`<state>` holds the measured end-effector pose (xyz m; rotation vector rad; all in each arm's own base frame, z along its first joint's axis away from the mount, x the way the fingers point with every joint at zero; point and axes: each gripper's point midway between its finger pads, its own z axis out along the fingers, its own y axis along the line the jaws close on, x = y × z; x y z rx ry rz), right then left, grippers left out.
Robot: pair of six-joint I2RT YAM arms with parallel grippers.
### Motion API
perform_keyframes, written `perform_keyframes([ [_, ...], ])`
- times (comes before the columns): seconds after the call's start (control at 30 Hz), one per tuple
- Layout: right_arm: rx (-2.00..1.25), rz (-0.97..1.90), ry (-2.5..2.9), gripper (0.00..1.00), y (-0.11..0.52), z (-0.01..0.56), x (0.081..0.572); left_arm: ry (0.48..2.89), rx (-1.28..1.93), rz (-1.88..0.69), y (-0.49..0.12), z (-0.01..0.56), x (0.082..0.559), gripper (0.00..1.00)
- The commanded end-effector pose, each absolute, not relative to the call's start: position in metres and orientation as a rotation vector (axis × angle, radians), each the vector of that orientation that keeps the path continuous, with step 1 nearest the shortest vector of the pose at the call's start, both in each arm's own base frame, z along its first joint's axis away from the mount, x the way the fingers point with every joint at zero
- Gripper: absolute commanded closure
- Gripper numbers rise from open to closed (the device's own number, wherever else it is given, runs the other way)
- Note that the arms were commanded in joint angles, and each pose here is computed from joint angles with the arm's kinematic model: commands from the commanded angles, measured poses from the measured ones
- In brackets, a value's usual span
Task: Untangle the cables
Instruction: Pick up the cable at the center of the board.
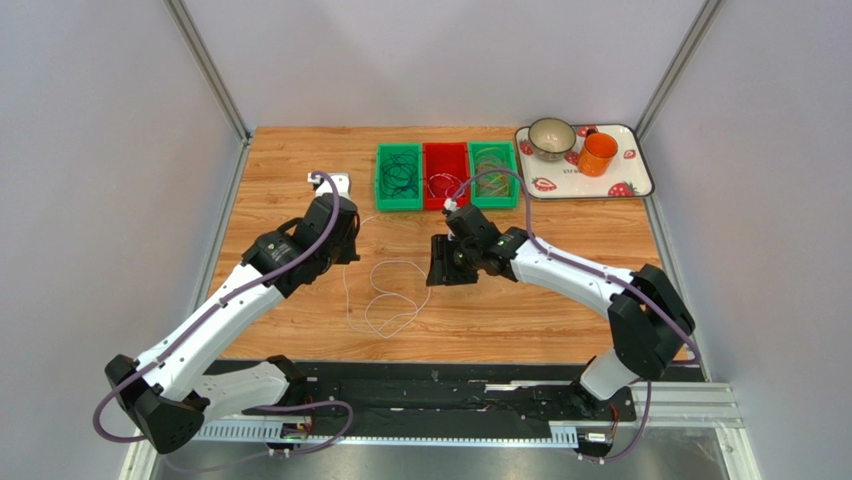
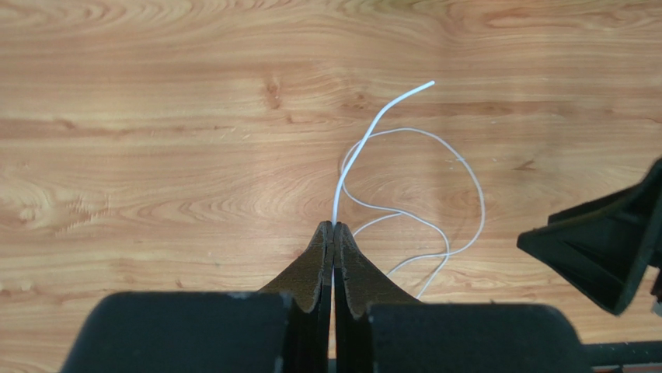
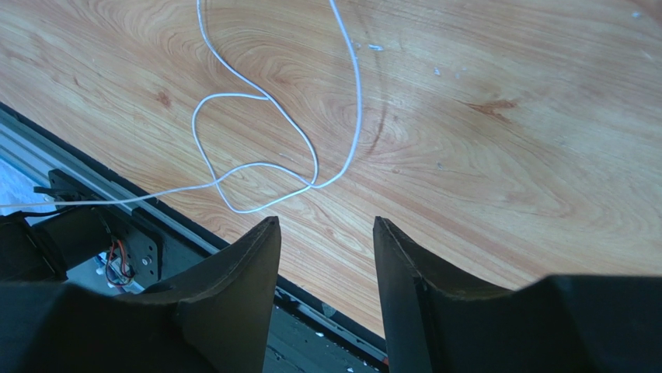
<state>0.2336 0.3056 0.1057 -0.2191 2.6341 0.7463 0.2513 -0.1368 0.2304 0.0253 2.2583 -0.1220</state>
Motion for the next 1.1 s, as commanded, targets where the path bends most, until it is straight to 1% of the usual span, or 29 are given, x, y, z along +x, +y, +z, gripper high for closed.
perform_keyframes([
  [0.0,-0.297,0.768,2.595,0.46,0.330,0.121,0.238,2.303,-0.065,-0.149,-0.133,0.206,0.262,1.00],
  [0.17,-0.319,0.727,2.665,0.42,0.336,0.099,0.236,2.367,-0.085,-0.117,-0.129,0.179,0.271,1.00],
  [0.3,-0.349,0.720,2.700,0.40,0.344,0.087,0.233,2.406,-0.104,-0.088,-0.123,0.156,0.269,1.00],
  [0.4,-0.374,0.652,2.732,0.40,0.347,0.077,0.232,2.426,-0.119,-0.094,-0.121,0.144,0.265,1.00],
  [0.6,-0.427,0.550,2.776,0.39,0.355,0.059,0.226,2.417,-0.136,-0.104,-0.116,0.142,0.261,1.00],
  [0.83,-0.469,0.338,2.791,0.40,0.350,0.043,0.227,2.402,-0.147,-0.117,-0.112,0.146,0.259,1.00],
  [1.03,-0.484,0.187,2.798,0.42,0.342,0.029,0.229,2.396,-0.147,-0.128,-0.112,0.146,0.257,1.00],
  [1.07,-0.484,0.171,2.796,0.44,0.341,0.027,0.229,2.393,-0.148,-0.133,-0.112,0.147,0.256,1.00],
])
